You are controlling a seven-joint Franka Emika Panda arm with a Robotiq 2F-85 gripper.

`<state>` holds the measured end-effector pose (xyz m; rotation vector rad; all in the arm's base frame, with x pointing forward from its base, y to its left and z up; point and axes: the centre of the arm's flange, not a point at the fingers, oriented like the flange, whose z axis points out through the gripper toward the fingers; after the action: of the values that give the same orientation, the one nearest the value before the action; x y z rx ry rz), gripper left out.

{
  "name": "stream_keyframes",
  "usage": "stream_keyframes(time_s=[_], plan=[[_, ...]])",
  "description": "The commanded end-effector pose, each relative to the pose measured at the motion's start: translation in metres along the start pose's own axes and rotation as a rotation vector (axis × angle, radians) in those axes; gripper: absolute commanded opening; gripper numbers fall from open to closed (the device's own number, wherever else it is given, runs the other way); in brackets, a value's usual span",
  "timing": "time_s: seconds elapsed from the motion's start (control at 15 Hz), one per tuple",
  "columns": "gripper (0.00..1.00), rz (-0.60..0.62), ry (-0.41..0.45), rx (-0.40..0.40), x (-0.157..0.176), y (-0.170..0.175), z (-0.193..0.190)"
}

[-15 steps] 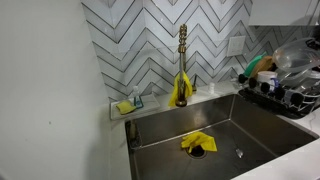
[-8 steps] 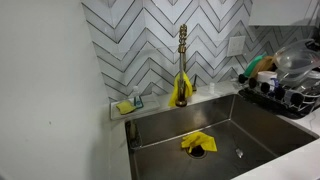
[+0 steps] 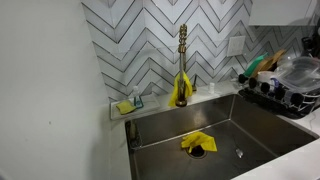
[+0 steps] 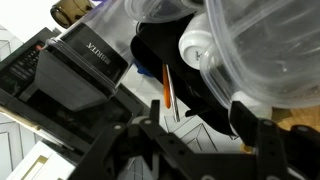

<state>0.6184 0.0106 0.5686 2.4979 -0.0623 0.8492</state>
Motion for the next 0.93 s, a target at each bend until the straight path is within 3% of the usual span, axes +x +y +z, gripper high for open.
stream_keyframes(time_s=[0.0, 0.27, 0.4, 0.6, 0.87], plan=[[1.0, 0.014, 0.017, -0.001, 0.001, 0.0, -0.002], [1.0, 0.021, 0.008, 0.001, 0.001, 0.001, -0.003], [1.0, 0.052, -0.086, -0.036, 0.002, 0.004, -0.012], [1.0, 0.105, -0.18, 0.017, -0.003, 0.014, -0.029], [1.0, 0.193, -0.236, 0.092, -0.011, 0.037, -0.065]])
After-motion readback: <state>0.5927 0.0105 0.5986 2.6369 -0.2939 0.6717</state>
